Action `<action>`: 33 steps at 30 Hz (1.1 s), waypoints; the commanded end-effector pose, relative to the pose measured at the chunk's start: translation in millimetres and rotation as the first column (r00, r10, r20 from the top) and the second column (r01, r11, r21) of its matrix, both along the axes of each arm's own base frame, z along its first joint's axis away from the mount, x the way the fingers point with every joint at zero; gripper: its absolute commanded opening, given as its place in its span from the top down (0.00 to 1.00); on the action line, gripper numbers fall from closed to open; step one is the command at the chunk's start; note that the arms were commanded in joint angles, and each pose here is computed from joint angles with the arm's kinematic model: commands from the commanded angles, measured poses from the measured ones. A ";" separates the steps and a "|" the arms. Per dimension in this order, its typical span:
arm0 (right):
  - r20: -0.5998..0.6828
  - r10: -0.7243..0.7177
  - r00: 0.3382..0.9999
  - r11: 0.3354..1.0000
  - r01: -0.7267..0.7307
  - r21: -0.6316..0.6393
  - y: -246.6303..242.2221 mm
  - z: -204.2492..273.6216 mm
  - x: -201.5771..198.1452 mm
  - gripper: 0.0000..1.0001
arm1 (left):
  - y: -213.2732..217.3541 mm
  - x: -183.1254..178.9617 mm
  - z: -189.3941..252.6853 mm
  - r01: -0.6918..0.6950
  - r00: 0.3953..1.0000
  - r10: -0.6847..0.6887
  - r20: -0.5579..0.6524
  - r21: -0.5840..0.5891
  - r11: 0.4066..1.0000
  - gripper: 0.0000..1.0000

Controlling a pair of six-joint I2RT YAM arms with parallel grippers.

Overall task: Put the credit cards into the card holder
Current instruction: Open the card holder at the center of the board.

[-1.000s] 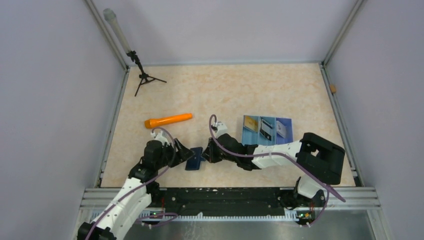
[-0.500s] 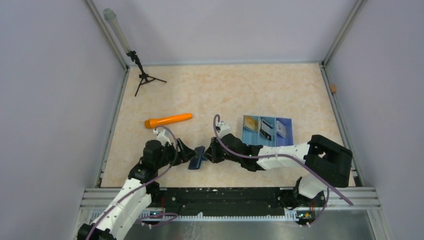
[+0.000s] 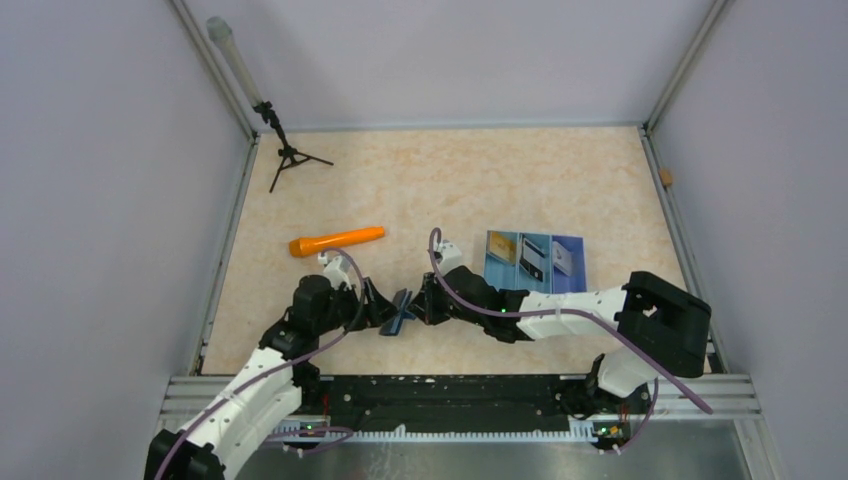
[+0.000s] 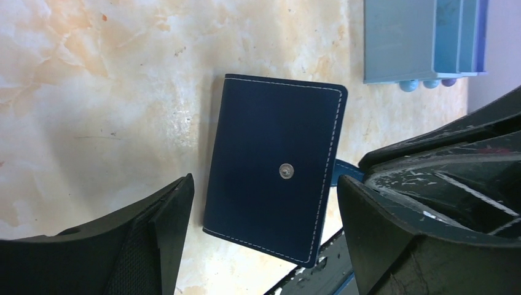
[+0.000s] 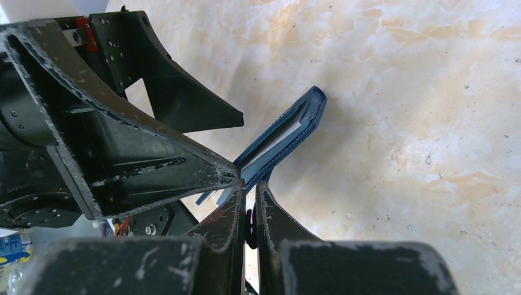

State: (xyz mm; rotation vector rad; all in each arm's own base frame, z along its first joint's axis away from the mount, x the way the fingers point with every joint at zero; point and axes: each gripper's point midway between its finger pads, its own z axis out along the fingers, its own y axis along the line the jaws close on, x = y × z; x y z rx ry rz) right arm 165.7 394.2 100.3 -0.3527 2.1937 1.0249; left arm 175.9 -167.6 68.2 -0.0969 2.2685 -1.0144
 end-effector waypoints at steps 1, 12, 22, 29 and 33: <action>0.049 -0.005 0.999 0.998 0.003 0.055 4.3 26.2 2.4 1.00 | 0.1 10.8 12.5 0.004 0.998 -0.008 0.063 0.056 0.998 0.12; 0.058 -0.015 0.998 0.998 0.012 0.061 2.5 31.8 3.4 1.00 | 4.7 13.2 8.4 -0.016 0.997 0.002 0.073 0.189 0.982 0.16; 0.058 -0.023 0.998 0.998 0.020 0.055 -0.4 31.8 4.2 1.00 | 1.8 15.0 7.3 -0.020 0.997 -0.001 0.082 0.246 0.969 0.25; 0.052 -0.049 0.997 0.999 0.047 0.027 -8.9 24.6 5.4 1.00 | 2.5 17.2 10.8 -0.044 0.995 0.023 0.094 0.232 0.972 0.36; 0.043 -0.068 0.997 0.998 0.068 -0.001 -14.9 17.0 6.2 1.00 | 3.9 17.1 10.3 -0.057 0.995 0.036 0.097 0.226 0.972 0.39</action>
